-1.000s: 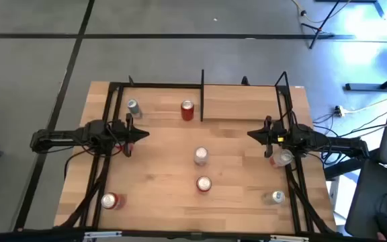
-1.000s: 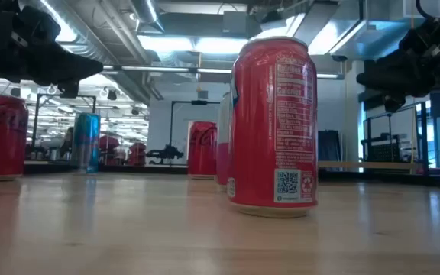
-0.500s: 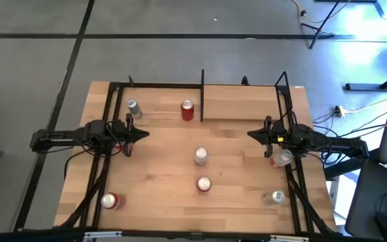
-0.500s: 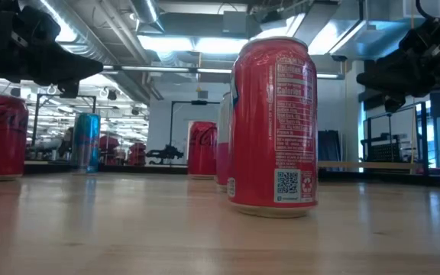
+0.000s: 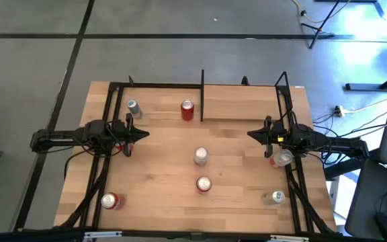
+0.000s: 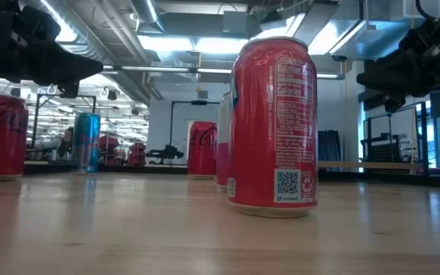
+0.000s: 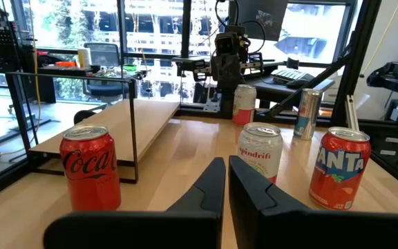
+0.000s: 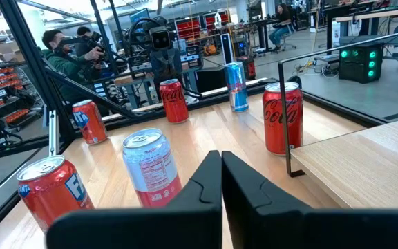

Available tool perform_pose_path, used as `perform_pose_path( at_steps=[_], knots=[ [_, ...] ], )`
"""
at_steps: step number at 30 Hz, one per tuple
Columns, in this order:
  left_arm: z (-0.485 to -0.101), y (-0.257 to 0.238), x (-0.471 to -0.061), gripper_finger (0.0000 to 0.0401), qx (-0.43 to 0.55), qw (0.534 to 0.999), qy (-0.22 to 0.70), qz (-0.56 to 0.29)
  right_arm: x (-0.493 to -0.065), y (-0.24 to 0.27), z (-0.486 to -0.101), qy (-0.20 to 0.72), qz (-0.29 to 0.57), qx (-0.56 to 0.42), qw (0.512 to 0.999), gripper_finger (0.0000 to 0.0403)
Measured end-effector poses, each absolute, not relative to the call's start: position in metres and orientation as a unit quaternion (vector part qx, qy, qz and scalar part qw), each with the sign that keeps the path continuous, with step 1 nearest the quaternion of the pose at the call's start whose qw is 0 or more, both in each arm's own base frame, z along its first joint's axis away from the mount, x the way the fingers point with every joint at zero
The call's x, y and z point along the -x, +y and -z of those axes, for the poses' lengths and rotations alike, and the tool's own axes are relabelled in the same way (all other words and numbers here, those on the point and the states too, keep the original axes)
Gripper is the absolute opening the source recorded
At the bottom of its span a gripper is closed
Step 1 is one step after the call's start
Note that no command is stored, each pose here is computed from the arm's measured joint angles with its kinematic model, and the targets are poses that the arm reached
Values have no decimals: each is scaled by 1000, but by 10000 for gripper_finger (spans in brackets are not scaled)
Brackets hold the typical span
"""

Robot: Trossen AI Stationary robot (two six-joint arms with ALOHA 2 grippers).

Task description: Place canned beverage on shelf

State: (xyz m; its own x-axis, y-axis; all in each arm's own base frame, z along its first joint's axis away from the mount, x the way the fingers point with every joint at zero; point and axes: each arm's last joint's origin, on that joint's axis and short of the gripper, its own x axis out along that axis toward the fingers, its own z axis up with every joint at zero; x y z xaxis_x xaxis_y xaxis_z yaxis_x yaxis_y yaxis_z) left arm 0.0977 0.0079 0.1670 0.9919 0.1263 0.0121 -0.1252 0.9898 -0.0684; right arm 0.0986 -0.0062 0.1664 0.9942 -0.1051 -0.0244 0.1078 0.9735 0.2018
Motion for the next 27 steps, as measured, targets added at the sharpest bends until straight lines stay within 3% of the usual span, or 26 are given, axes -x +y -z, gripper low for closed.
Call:
perform_pose_path(
  at_steps=[9,17,27],
  knots=[
    [-167,8,-98,2,28,998,-8,-64,-99,-6,-166,7,54,-102,993,3],
    [-171,12,-97,2,-82,987,-14,-140,-99,-6,-167,6,54,-102,993,3],
    [-186,13,-94,2,-44,981,-95,-164,-98,-9,-176,-48,97,-90,990,3]
  ],
)
